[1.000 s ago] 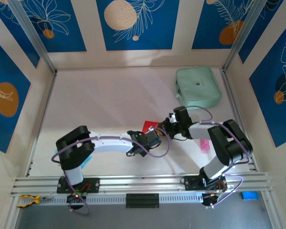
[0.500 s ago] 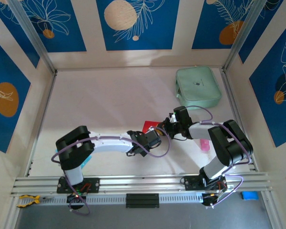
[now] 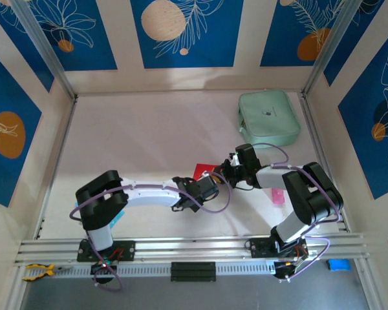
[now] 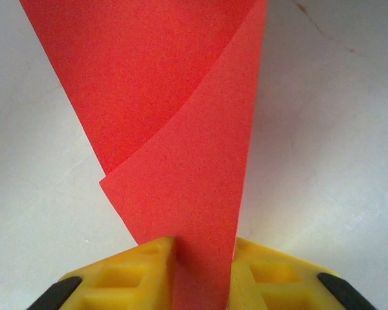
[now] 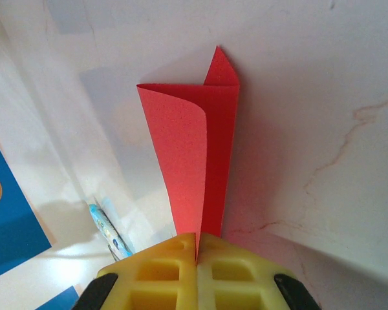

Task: Fold a paper plane with a square sheet of paper (pick it up from the middle)
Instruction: Fold the wing for the fifth time at the center of the table.

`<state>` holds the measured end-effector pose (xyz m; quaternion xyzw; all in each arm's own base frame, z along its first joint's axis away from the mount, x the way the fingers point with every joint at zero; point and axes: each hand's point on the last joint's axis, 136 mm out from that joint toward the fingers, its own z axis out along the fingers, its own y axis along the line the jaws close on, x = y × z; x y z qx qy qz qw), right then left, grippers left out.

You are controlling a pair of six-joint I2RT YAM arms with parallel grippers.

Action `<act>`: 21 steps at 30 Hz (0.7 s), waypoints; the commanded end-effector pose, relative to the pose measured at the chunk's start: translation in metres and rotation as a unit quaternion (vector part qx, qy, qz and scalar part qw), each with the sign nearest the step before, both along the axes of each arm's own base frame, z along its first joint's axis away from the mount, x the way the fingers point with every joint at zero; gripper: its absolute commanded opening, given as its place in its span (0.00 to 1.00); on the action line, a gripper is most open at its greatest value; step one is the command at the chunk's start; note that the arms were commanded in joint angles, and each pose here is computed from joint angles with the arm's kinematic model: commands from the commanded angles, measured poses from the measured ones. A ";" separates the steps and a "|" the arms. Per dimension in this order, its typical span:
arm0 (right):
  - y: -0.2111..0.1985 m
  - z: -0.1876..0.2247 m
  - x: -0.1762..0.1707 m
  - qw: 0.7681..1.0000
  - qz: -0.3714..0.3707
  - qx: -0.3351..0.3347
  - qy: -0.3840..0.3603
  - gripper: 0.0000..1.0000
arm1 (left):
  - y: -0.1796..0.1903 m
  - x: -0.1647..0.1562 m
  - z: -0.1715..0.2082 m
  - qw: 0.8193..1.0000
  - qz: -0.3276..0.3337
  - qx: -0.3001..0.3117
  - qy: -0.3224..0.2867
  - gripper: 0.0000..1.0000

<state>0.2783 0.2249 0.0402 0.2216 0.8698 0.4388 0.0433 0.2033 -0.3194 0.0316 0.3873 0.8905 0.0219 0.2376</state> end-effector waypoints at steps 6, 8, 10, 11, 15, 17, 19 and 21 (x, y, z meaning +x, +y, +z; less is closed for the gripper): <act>-0.001 0.002 -0.005 1.000 -0.001 0.002 0.003 0.05 | -0.005 -0.005 0.001 1.000 -0.008 -0.010 0.005 0.19; -0.001 0.002 -0.005 1.000 -0.001 0.002 0.003 0.05 | -0.005 -0.005 0.000 1.000 -0.006 -0.012 0.008 0.17; -0.001 0.001 -0.005 1.000 -0.001 0.001 0.004 0.05 | -0.006 -0.006 -0.001 1.000 -0.005 -0.014 0.011 0.14; -0.001 0.001 -0.005 1.000 -0.001 0.002 0.003 0.05 | -0.007 -0.007 -0.001 1.000 -0.005 -0.015 0.012 0.12; -0.001 0.002 -0.006 1.000 0.001 0.001 0.001 0.08 | -0.007 -0.008 -0.005 1.000 -0.001 -0.016 0.019 0.06; -0.003 0.003 -0.007 1.000 0.001 -0.005 -0.002 0.09 | -0.006 -0.008 -0.006 1.000 0.004 -0.019 0.022 0.03; -0.006 0.004 -0.008 1.000 0.000 -0.014 -0.004 0.12 | -0.006 -0.008 -0.007 0.999 0.007 -0.021 0.024 0.02; -0.011 0.005 -0.008 1.000 -0.004 -0.023 -0.006 0.16 | -0.005 -0.007 -0.007 0.999 0.011 -0.025 0.026 0.01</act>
